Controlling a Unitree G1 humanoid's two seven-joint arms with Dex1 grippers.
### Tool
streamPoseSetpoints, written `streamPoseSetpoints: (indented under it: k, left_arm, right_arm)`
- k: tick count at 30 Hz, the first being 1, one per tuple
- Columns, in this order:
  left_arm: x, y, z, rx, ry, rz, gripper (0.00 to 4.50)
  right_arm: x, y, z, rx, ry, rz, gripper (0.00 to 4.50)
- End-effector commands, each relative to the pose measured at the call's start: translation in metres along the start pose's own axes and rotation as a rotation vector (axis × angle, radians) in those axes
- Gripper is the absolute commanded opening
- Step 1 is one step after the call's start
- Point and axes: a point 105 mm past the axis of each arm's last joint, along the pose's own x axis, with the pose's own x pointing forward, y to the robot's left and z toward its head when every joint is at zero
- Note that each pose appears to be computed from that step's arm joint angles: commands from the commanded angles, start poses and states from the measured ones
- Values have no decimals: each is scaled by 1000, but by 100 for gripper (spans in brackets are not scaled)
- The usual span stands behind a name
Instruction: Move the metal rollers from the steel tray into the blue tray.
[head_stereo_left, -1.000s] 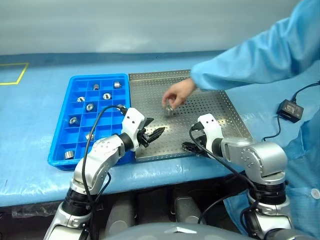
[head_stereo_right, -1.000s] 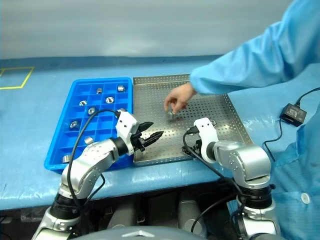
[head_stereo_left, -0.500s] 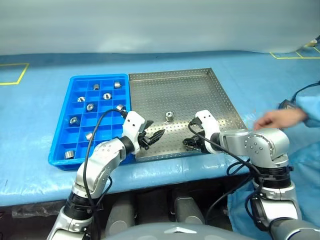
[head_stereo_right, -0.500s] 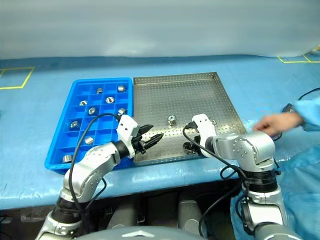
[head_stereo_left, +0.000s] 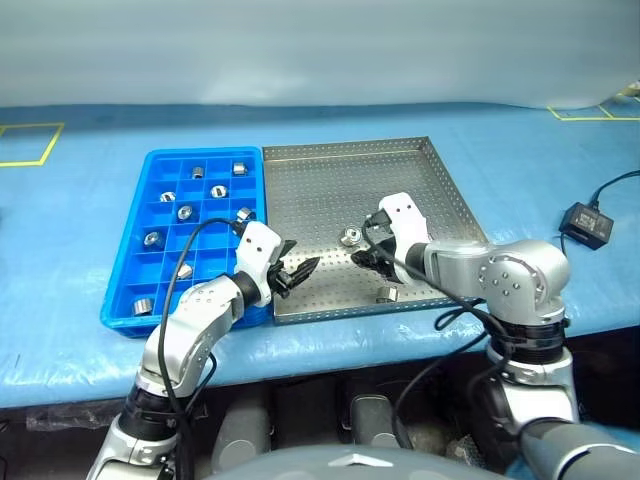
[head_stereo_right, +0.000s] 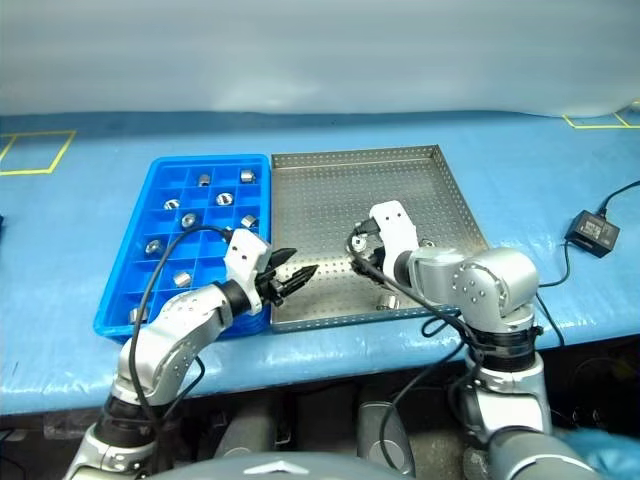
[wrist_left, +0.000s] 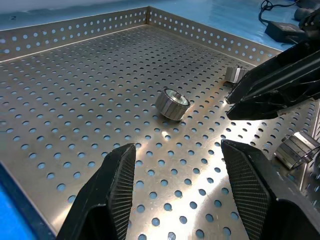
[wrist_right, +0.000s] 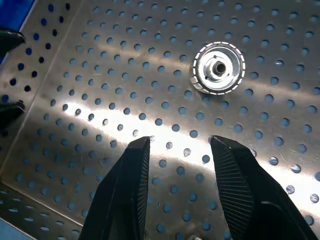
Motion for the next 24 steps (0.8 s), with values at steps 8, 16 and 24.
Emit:
streamPoseSetpoints:
  k: [8, 16, 24]
  left_arm:
    - [-6, -3, 15, 34, -50, 6, 295]
    - [-16, 2, 14, 41, -36, 44, 295]
    - [-20, 3, 14, 41, -29, 58, 295]
  right_arm:
    - [38, 14, 46, -103, -351, 65, 324]
    - [64, 4, 46, -99, -418, -12, 446]
    - [78, -19, 40, -33, -412, -103, 446]
